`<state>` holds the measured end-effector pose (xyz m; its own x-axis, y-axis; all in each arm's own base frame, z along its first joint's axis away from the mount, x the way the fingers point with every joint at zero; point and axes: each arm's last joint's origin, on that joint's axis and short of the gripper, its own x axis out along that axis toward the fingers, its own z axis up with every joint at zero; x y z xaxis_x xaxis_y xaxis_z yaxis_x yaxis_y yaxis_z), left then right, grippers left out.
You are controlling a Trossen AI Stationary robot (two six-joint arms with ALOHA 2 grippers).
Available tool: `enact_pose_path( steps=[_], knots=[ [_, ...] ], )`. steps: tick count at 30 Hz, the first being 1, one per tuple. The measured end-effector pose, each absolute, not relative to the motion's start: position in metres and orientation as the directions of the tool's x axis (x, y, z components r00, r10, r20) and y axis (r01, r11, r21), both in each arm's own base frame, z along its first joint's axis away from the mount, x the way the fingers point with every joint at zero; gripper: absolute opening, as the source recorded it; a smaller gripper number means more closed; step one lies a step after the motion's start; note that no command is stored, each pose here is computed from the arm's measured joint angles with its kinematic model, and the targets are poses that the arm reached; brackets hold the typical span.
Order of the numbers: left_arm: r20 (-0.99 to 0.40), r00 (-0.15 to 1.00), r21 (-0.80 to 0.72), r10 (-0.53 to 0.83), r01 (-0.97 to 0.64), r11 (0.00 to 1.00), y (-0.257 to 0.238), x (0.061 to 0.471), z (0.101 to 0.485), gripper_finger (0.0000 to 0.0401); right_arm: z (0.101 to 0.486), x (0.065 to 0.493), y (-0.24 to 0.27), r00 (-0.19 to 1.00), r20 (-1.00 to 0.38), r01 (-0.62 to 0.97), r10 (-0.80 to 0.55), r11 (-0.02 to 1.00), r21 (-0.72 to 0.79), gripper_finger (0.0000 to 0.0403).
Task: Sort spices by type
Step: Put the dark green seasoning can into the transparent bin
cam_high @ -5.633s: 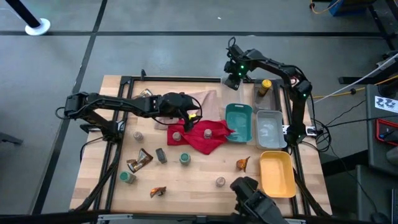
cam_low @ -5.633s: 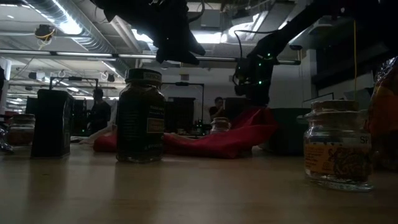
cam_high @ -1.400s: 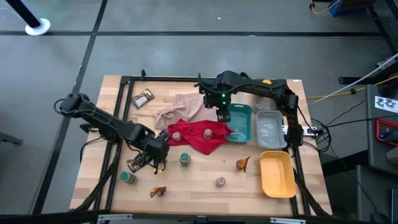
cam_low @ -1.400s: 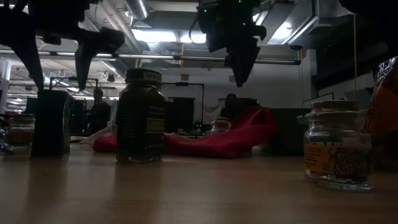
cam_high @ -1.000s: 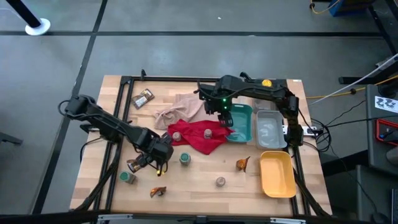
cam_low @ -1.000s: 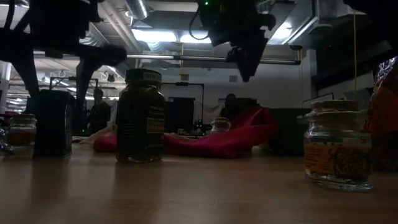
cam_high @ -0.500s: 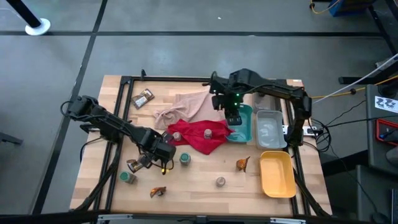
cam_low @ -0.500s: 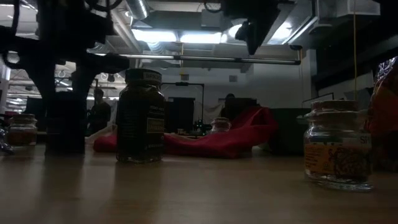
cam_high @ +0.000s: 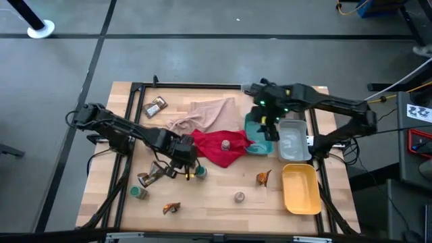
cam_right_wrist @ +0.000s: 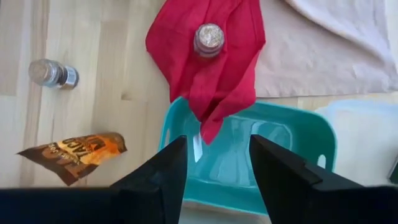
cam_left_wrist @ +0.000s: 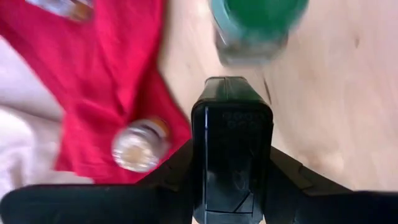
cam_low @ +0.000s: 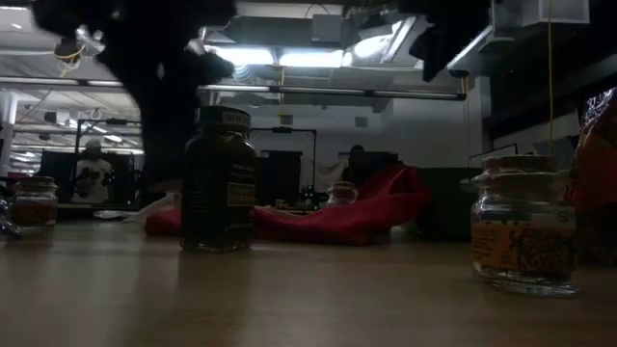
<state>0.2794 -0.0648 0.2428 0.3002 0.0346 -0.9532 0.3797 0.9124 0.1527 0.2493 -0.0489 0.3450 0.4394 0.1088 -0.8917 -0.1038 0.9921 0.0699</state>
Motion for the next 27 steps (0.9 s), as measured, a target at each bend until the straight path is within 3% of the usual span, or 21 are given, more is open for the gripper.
enact_pose_path(
  steps=[8, 17, 23, 27],
  knots=[
    [-0.916, 0.397, 0.216, 0.060, 0.361, 0.907, -0.042, 0.295, 0.292, 0.0113, 0.321, 0.210, -0.041, 0.581, -0.811, -0.042, 0.067, 0.998, 0.053, 0.0175],
    [-0.699, 0.692, 0.436, 0.182, 0.209, 0.875, 0.021, 0.329, 0.323, 0.0114, 0.279, 0.205, -0.040, 0.673, -0.738, 0.003, 0.042, 0.998, 0.059, 0.0175],
    [-0.491, 0.823, 0.513, 0.286, 0.007, 0.858, 0.073, 0.358, 0.326, 0.0114, 0.267, 0.207, -0.041, 0.688, -0.725, 0.046, -0.010, 0.999, 0.030, 0.0175],
    [-0.433, 0.849, 0.522, 0.303, -0.038, 0.852, 0.104, 0.375, 0.309, 0.0114, 0.269, 0.207, -0.043, 0.695, -0.717, 0.076, -0.054, 0.997, -0.001, 0.0175]
  ],
)
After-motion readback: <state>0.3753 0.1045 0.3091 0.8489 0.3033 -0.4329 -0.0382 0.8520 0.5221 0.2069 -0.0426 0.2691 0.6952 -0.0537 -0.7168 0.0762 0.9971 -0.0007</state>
